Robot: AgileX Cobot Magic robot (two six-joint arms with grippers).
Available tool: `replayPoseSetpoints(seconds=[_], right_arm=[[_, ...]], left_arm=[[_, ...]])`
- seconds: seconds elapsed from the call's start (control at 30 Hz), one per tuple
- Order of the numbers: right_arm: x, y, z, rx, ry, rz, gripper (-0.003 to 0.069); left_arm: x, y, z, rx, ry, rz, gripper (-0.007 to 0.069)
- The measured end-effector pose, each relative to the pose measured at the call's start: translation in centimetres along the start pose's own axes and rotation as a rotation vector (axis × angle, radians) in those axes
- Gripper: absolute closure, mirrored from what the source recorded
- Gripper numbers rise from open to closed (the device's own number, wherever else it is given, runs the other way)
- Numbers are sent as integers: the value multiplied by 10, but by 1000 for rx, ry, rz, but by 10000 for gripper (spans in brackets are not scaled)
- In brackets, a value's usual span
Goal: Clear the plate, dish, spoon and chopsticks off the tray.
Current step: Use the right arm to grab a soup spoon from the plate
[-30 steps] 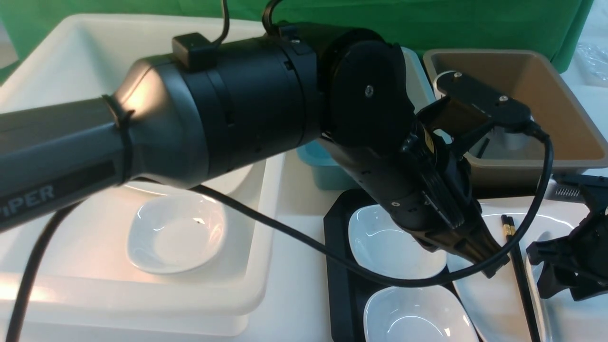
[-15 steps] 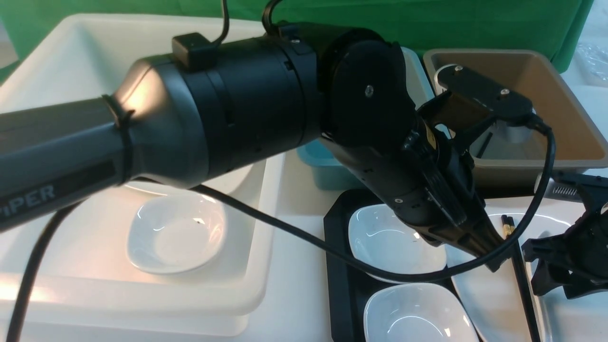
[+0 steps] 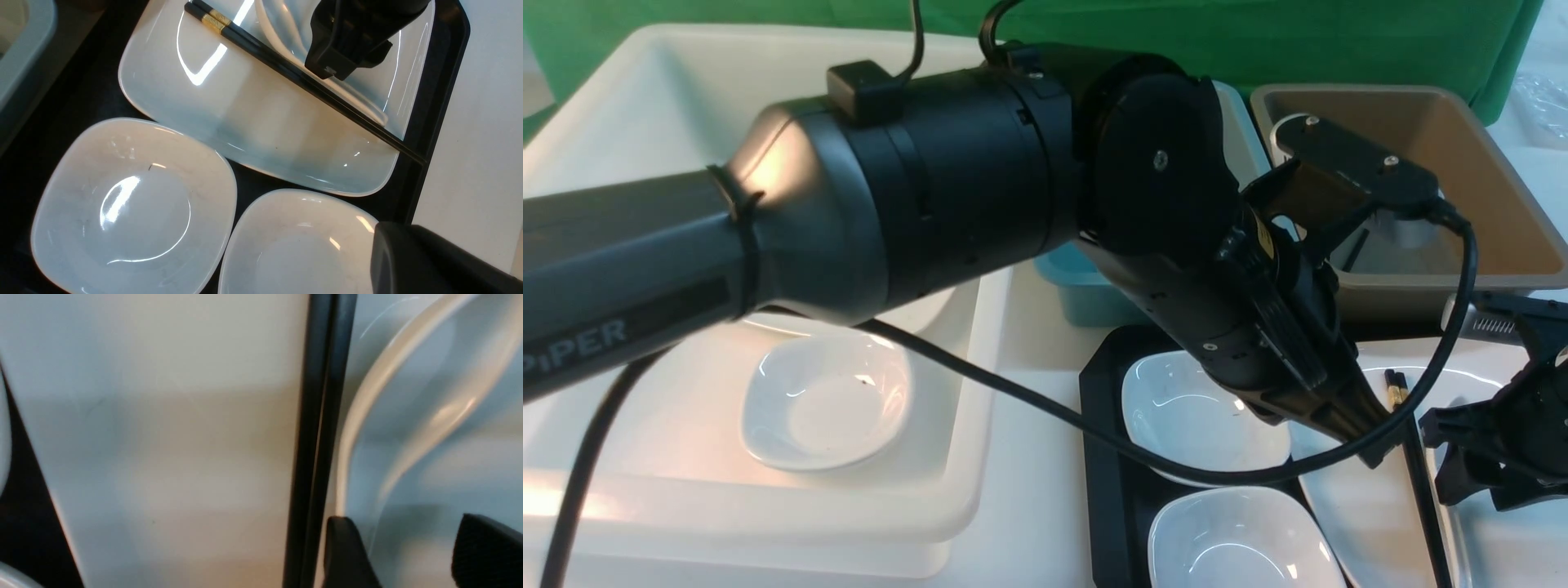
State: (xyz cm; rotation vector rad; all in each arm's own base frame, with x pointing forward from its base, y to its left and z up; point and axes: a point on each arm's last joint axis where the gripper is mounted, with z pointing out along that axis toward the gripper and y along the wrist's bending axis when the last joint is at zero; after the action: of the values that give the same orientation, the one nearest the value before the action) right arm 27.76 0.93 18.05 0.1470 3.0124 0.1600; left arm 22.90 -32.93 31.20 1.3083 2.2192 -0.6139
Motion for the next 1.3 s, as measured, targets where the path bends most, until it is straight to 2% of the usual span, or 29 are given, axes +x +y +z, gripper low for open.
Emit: replayPoseSetpoints(seconds=[1.0, 1.07, 1.2, 1.3], right_arm=[[-3, -1, 19, -6, 55, 11, 273], [-3, -1, 19, -4, 55, -10, 319], [-2, -1, 19, -1, 60, -44, 529], [-2, -1, 17, -2, 56, -51, 526]], left_arm=[[0, -4, 0, 39, 5, -33, 624], [1, -4, 0, 40, 6, -33, 624], [1, -4, 0, 40, 6, -33, 624], [1, -4, 0, 40, 6, -30, 624]])
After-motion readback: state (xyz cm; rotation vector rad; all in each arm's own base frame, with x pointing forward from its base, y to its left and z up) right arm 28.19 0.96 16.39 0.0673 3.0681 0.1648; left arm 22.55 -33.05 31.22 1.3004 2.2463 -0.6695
